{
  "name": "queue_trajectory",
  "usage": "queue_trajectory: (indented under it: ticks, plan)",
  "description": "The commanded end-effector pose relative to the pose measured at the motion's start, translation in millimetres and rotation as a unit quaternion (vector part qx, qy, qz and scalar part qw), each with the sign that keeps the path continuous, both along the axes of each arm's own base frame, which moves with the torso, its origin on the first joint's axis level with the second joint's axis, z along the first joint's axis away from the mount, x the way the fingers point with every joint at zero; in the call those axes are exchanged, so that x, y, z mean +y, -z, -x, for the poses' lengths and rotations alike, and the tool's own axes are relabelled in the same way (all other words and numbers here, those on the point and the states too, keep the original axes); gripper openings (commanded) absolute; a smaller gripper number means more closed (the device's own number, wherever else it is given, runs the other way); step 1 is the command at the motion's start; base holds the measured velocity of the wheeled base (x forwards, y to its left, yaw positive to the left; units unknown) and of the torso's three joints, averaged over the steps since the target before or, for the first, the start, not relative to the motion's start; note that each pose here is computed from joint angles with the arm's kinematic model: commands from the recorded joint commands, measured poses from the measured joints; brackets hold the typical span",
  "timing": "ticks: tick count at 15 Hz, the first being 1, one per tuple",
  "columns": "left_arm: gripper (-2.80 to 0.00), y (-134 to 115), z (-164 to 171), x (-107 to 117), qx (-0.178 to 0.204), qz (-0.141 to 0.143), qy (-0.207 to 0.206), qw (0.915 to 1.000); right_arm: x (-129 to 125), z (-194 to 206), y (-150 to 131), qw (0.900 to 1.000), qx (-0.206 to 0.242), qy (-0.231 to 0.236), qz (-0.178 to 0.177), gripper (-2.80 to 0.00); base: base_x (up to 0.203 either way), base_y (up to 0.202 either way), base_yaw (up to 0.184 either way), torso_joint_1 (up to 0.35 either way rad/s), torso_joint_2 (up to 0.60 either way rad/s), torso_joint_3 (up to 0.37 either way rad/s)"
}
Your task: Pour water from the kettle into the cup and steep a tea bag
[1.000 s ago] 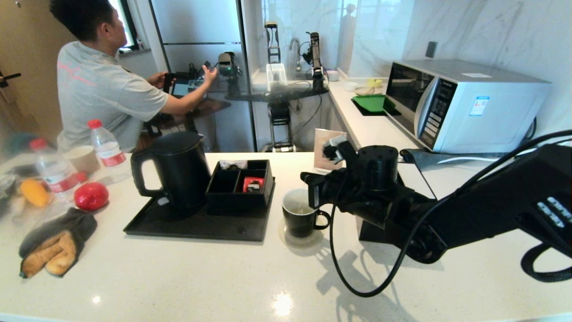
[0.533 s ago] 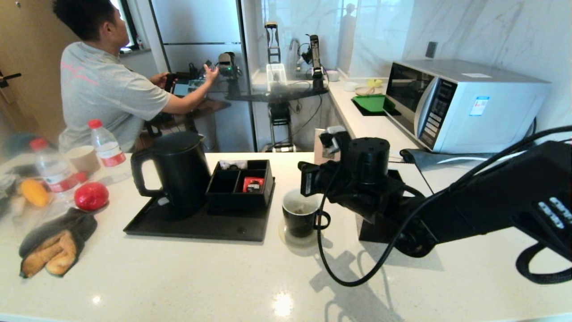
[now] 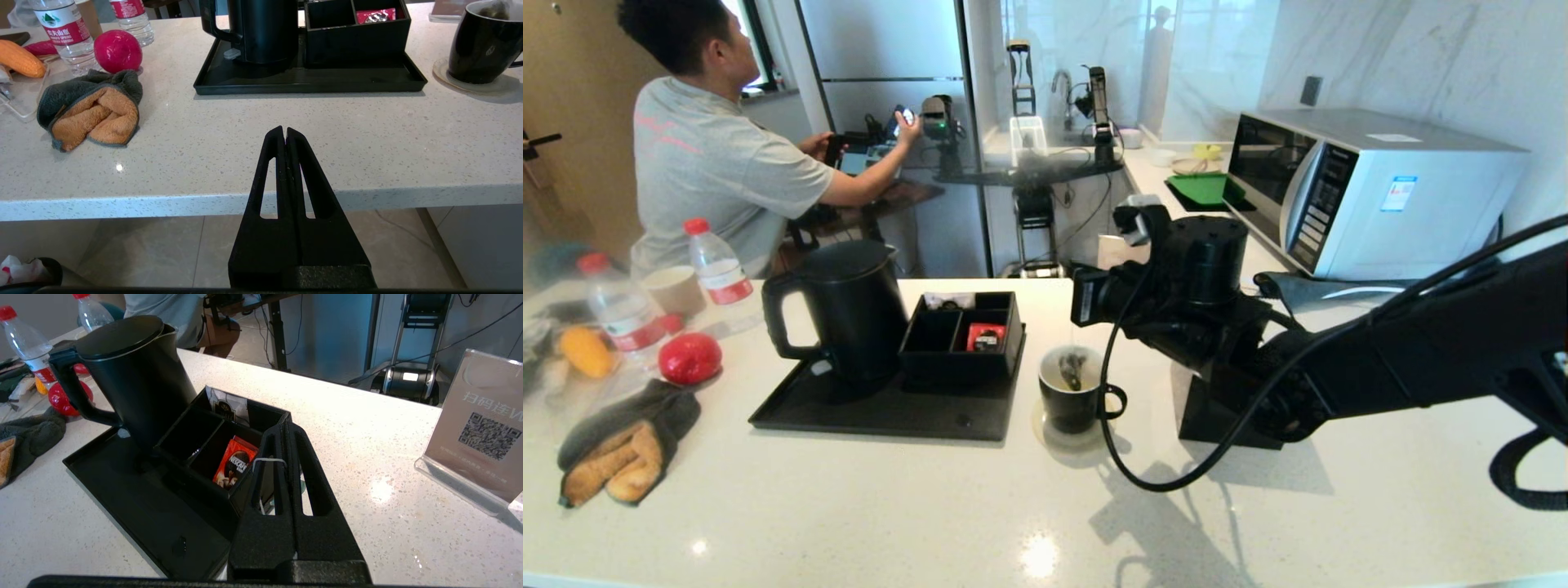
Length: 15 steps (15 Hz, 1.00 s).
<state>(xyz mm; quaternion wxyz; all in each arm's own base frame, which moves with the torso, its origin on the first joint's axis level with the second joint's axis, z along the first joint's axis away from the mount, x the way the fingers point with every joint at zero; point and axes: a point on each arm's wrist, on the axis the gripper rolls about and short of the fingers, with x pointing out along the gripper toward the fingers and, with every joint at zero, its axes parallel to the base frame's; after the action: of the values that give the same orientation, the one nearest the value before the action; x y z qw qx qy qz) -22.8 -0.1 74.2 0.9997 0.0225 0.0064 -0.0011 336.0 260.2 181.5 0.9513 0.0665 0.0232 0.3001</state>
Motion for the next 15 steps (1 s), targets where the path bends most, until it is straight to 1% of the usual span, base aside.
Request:
queue_trajectory:
  ticks: [1, 5, 7, 10, 15]
  plan:
    - [-2.8, 0, 0, 0, 0.0, 0.0, 0.0, 1.0, 0, 3, 10, 1.0, 0.011, -0.002, 0.009, -2.8, 0.0, 0.0, 0.0, 0.0, 0.0, 0.0]
    - [-2.8, 0, 0, 0, 0.0, 0.0, 0.0, 1.0, -2, 17, 37, 0.999, 0.039, -0.012, 0.031, -2.8, 0.0, 0.0, 0.0, 0.0, 0.0, 0.0]
    - [-2.8, 0, 0, 0, 0.0, 0.0, 0.0, 1.0, -2, 21, 44, 0.998, 0.047, -0.015, 0.036, -2.8, 0.0, 0.0, 0.0, 0.0, 0.0, 0.0]
    - [-2.8, 0, 0, 0, 0.0, 0.0, 0.0, 1.0, 0, 18, 36, 0.999, 0.041, -0.014, 0.022, -2.8, 0.0, 0.0, 0.0, 0.0, 0.0, 0.0]
    - [-2.8, 0, 0, 0, 0.0, 0.0, 0.0, 1.0, 1, 15, -1, 1.0, 0.007, -0.013, -0.007, -2.8, 0.0, 0.0, 0.0, 0.0, 0.0, 0.0]
